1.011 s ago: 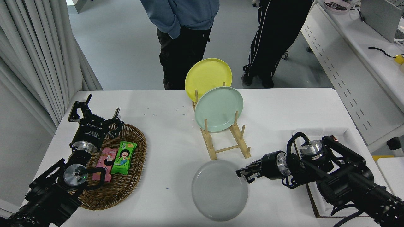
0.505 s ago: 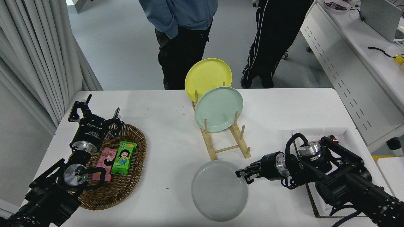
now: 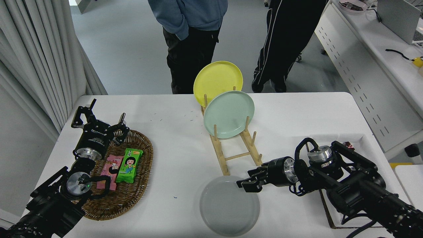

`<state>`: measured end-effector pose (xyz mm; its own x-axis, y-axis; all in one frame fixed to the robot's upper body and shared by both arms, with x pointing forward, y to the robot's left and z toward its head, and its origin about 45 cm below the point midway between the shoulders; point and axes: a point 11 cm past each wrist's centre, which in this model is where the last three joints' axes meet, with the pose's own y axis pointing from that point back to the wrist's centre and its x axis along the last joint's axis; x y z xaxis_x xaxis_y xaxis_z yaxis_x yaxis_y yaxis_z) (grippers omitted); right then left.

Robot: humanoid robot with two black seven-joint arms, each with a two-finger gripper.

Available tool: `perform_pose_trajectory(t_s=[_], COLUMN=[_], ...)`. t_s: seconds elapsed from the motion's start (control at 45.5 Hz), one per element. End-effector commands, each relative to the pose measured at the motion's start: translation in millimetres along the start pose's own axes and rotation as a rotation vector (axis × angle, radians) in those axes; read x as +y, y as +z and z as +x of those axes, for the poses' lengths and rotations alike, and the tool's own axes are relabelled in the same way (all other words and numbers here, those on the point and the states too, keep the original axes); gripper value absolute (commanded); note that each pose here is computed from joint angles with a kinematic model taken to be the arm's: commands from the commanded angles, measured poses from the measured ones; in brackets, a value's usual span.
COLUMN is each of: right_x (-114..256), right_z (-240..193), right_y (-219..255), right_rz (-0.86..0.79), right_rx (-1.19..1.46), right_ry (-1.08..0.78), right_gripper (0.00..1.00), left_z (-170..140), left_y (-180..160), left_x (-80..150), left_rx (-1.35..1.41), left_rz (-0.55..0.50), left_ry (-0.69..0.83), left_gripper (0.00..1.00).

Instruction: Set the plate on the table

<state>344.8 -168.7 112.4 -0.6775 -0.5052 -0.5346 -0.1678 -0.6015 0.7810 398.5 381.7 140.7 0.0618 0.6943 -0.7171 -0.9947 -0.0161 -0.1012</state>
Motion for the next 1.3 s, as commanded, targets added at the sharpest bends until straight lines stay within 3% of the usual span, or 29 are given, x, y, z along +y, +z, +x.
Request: perform_pose_trajectory(t_s=[0.0,0.176,0.44,0.593,0.769,0.967,1.165,1.275], right_x=[22,44,105,140,181,195,182,194], right_z=[-19,-39,-113,-139,-157,-121,-61,-32], right_y=[52,78,89,61,-2,-64,-95,-116], right_rz=[-0.178,-0.221,-0.191,0.003,0.480,0.810,0.862,0.966], right_rx=[0.123,0.274,0.559,0.686,0.727,0.596,0.492,0.461], right_ry=[-0.052,-0.194,-0.777,-0.796,-0.804,-0.722,-0.629,-0.612], right_gripper=[1.00,1.00,1.00,1.00,1.00,1.00,1.00,1.00], left_z=[0,0,0,0,0,0,0,0], left_y=[0,0,0,0,0,0,0,0], left_x=[0,0,0,0,0,0,0,0], left_rx=[0.001,0.001,-0.001,-0.001,0.001,0.001,-0.001,-0.001], left_rz=[0.000,0.000,0.000,0.000,0.000,0.000,0.000,0.000], left_ry=[0.000,0.000,0.000,0.000,0.000,0.000,0.000,0.000], left_gripper=[1.00,1.00,1.00,1.00,1.00,1.00,1.00,1.00])
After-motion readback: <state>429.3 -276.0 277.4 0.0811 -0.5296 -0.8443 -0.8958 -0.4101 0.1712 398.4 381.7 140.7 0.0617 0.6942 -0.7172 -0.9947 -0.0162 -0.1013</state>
